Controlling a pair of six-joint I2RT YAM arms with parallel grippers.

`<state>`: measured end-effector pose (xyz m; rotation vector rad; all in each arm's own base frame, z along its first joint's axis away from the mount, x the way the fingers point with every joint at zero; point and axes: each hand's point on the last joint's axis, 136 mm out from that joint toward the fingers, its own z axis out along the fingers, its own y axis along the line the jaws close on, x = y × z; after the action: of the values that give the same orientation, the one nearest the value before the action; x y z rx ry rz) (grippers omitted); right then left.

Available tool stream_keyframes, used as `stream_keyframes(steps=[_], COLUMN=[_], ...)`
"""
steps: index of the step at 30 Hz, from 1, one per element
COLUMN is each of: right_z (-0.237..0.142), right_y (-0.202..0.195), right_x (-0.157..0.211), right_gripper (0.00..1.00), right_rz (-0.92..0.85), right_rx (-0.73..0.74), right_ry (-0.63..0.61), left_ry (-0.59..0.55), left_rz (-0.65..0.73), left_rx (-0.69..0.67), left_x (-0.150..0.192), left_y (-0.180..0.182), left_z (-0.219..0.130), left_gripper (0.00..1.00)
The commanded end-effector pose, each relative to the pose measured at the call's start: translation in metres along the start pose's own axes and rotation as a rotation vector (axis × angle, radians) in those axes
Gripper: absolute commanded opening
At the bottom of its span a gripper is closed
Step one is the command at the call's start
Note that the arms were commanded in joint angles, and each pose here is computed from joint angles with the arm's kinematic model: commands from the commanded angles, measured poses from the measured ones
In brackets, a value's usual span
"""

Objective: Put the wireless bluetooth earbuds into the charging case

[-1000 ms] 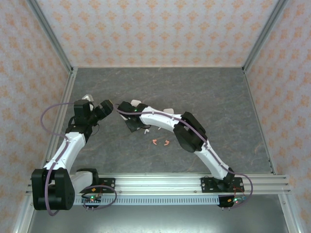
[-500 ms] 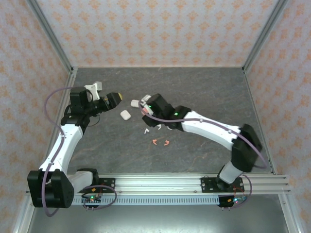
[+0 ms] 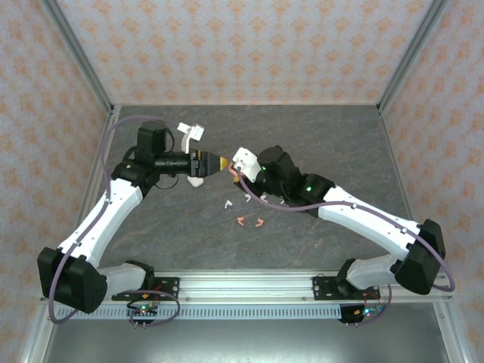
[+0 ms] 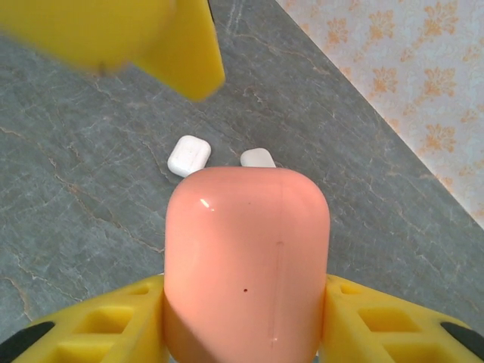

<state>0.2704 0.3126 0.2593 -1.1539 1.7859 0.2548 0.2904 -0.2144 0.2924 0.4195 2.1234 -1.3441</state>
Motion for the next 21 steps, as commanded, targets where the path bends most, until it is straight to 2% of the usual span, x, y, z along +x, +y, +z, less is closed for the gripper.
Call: stream_keyframes(steps=[1,7,16,21], right_z=[-0.010,-0.011,-0.014,-0.014], right_y=[-0.003,0.000,0.004,0.003], right_x=[-0.014,-0.021,-0.030,-0.028], right_gripper=[0.47,0.47,0.47,0.48], right_rz=[-0.038,-0.032,-0.020,-0.017], right_rx=[0.001,-0.025,-0.054,-0.050], right_ry=[-0.048,-0.075,-0.102,-0.092], left_ry=[0.046,0.064,0.084,0.081], left_rz=[0.040,0.053,0.057,0.063], left_rx=[0.044,0.061,0.071,0.073], left_x=[0.005,0.009,0.011,0.010], left_y=[-0.013,-0.018,-0.018,-0.019], left_z=[0.006,0.017,0.028,0.028], left_gripper=[0.73,0.68,0.54,0.39])
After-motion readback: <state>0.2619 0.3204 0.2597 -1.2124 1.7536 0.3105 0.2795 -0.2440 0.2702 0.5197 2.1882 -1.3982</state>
